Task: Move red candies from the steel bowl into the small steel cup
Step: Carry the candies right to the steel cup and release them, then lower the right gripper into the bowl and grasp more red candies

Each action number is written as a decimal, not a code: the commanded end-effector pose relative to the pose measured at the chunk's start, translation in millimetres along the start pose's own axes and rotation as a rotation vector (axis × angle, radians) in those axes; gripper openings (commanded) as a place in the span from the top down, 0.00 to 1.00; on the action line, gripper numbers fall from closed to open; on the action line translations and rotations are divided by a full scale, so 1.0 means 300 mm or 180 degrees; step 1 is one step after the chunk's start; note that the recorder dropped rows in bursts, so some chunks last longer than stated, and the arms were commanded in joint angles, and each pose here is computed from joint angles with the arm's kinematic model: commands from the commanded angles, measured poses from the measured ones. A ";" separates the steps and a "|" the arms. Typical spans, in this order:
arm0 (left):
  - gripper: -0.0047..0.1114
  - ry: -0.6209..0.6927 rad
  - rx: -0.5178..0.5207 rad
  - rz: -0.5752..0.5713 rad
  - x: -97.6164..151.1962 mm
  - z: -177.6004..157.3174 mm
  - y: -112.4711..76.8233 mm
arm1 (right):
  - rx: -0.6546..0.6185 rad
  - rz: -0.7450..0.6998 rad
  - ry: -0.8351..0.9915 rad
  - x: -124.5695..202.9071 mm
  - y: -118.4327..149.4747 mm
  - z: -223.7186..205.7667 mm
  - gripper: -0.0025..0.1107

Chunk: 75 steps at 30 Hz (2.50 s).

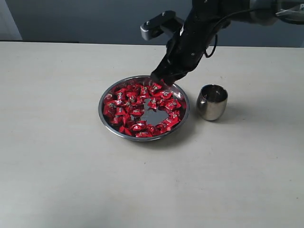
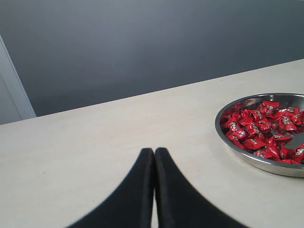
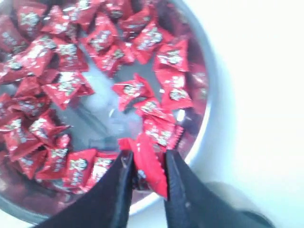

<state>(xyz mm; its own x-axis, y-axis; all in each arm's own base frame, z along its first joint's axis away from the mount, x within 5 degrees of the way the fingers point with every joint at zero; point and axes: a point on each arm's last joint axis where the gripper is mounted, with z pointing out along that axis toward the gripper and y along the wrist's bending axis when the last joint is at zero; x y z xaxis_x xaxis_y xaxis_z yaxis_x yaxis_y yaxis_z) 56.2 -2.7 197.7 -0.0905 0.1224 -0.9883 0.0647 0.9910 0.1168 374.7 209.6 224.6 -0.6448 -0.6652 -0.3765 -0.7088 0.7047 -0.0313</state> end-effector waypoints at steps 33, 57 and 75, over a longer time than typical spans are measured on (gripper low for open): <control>0.94 -0.0011 -0.0001 -0.0014 0.003 0.000 0.000 | -0.0105 0.0823 0.0498 0.180 -0.281 -0.107 0.69; 0.94 -0.0019 -0.0002 -0.0014 0.003 0.000 0.000 | -0.0722 0.0177 0.0123 0.015 0.043 0.077 0.65; 0.94 -0.0019 -0.0002 -0.0014 0.003 0.000 0.000 | -0.0156 0.0080 -0.0430 -0.041 0.044 0.270 0.65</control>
<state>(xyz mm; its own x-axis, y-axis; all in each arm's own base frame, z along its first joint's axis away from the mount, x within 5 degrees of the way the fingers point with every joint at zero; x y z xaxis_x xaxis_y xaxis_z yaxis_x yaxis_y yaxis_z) 56.2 -2.7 197.7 -0.0905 0.1224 -0.9883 0.0647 0.9910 0.1168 393.6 247.7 158.5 -0.6367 -0.5888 -0.4979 -0.7020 0.7098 0.0584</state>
